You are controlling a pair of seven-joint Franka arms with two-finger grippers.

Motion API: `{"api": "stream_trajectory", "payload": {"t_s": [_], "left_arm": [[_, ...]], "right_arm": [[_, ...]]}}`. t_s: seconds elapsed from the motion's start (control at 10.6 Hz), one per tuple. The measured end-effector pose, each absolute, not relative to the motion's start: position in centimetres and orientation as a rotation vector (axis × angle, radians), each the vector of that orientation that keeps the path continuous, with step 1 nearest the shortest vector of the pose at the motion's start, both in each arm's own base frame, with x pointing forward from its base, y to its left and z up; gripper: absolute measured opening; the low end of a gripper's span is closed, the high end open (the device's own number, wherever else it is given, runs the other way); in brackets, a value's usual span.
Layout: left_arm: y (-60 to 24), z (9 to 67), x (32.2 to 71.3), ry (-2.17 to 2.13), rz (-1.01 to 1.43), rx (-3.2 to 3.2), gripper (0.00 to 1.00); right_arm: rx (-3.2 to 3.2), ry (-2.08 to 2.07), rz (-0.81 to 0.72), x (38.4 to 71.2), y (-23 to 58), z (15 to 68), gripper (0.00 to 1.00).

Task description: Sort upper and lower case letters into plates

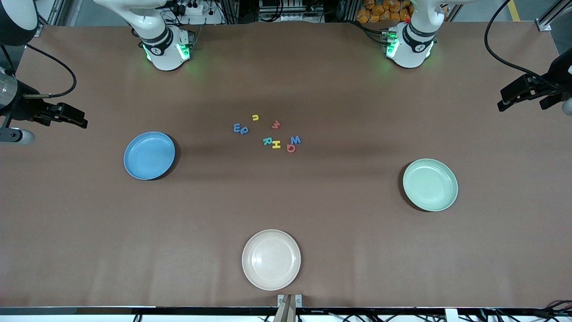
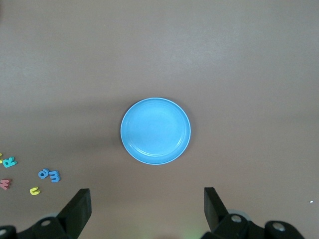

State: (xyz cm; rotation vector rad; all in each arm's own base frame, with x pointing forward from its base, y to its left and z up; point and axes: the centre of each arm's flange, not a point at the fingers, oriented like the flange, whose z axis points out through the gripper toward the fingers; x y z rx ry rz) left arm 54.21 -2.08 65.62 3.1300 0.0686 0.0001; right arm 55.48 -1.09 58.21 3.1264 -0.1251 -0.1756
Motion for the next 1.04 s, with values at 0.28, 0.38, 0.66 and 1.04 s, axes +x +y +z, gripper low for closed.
{"api": "stream_trajectory", "payload": {"t_s": [0.28, 0.38, 0.66, 1.04], "left_arm": [[-2.1, 65.6, 54.2, 0.068, -0.001, 3.130, 1.00], [-2.2, 65.3, 54.3, 0.065, -0.010, 3.130, 1.00], [-6.5, 62.3, 54.7, -0.056, -0.082, 3.100, 1.00], [-18.6, 56.5, 53.7, -0.257, -0.038, 3.052, 1.00]], "right_arm": [[3.126, -0.125, -0.176, 55.5, -1.1, 58.2, 1.00], [3.126, -0.125, -0.176, 55.5, -1.1, 58.2, 1.00], [3.126, -0.127, -0.175, 55.5, -1.1, 58.2, 1.00], [3.125, -0.144, -0.175, 55.6, 0.1, 58.1, 1.00]]}}
